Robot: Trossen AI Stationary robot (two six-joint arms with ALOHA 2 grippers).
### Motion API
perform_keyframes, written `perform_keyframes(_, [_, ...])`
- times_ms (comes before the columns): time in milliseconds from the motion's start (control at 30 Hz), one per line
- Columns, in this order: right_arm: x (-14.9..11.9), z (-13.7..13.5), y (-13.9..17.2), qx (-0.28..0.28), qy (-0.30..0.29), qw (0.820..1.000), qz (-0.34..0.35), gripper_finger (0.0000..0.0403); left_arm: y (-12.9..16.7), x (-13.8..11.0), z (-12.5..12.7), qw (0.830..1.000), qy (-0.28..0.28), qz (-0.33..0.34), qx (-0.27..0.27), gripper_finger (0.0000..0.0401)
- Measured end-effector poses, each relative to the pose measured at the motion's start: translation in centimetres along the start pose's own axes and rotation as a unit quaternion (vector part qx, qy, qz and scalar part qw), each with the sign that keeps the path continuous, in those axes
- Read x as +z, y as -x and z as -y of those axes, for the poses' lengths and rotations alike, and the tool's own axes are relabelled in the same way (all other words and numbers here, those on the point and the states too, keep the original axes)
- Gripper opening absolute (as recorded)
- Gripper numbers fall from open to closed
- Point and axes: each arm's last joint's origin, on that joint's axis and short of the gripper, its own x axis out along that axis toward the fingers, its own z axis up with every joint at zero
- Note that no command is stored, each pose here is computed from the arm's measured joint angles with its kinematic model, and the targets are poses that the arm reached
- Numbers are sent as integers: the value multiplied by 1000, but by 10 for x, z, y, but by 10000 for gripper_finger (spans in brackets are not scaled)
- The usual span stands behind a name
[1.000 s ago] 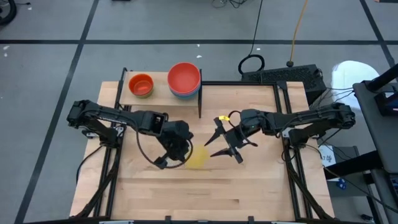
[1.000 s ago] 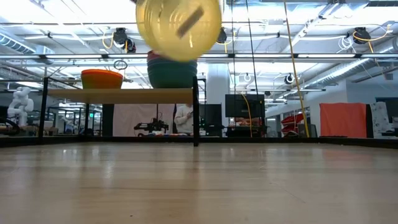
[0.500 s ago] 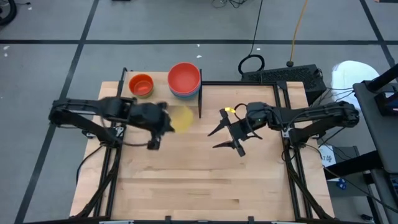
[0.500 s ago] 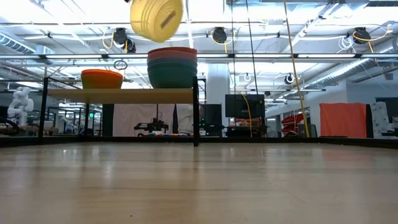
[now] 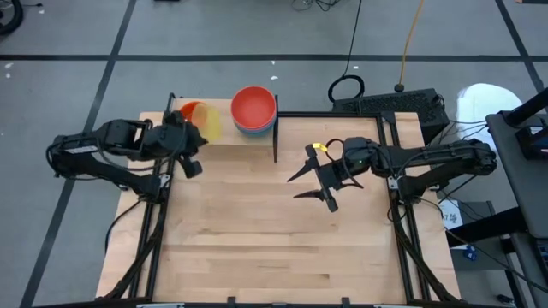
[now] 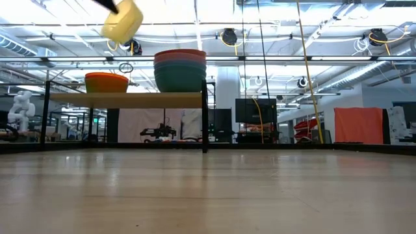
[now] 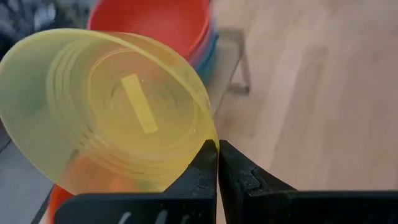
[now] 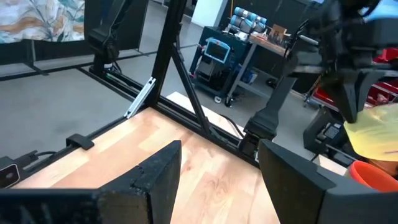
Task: Place and stack bowls onto a shelf
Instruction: Stack the yellow bowl on top of the orange bowl on the shelf
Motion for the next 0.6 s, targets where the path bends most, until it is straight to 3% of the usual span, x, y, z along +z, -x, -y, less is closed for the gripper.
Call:
perform_keyframes(467, [-2,5,2,-9,5,1000,-4,208,-11,-17,-41,988,34,-113,104,0])
perform_keyframes(600, [-2,5,2,-9,8,1000,-3,208,-14,-20,-52,986,39,-133,98,0])
